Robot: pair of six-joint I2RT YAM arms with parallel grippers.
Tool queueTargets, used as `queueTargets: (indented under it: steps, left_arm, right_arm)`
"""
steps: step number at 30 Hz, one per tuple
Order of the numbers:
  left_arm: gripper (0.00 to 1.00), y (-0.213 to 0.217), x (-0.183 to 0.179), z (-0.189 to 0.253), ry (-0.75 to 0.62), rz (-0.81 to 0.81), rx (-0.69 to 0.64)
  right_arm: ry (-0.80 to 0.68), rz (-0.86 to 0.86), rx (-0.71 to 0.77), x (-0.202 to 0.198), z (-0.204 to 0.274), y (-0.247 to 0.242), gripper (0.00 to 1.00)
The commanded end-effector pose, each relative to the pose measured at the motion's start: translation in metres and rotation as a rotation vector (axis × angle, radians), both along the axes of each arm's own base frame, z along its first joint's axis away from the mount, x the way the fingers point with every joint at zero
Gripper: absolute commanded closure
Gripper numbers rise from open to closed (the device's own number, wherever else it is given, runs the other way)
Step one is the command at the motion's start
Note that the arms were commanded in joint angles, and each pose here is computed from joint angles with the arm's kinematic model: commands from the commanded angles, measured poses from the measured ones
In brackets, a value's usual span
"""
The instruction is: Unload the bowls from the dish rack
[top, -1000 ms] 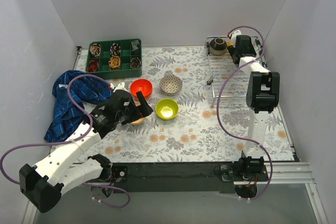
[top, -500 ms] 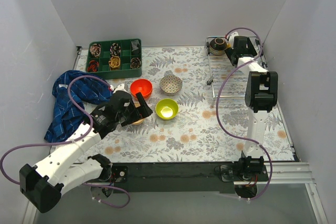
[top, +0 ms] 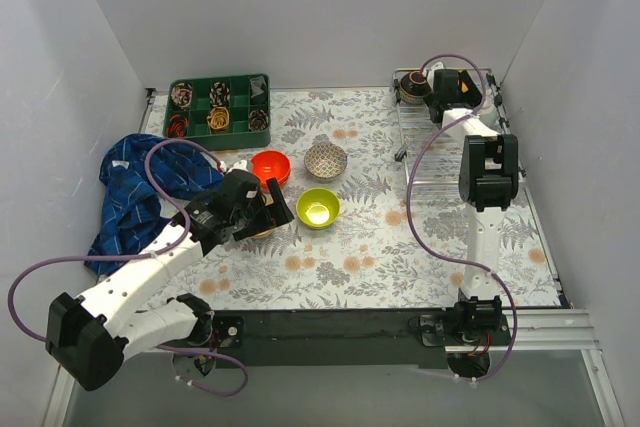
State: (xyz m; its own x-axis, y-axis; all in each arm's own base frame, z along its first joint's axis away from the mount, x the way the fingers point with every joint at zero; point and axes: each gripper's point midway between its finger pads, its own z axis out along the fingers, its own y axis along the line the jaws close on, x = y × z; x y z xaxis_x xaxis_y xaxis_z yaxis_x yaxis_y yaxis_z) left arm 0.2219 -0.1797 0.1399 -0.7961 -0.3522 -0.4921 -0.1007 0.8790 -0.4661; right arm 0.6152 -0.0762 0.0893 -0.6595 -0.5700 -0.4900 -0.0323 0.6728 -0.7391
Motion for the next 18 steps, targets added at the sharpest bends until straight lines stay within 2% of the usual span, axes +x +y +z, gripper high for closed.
queueTargets:
  steps: [1,9,18]
  left_arm:
    - [0.02,-0.007,0.006,0.017,-0.039,-0.026,-0.020]
    - [0.02,-0.008,0.008,0.020,-0.050,-0.027,-0.026]
    - [0.02,-0.009,0.013,0.032,-0.105,-0.014,-0.060]
  right_arm:
    - [0.280,-0.006,-0.072,-0.036,-0.088,-0.009,0.03]
    - [0.251,-0.013,-0.109,-0.036,-0.070,-0.005,0.18]
    - [0.120,-0.001,-0.069,-0.038,-0.012,0.024,0.34]
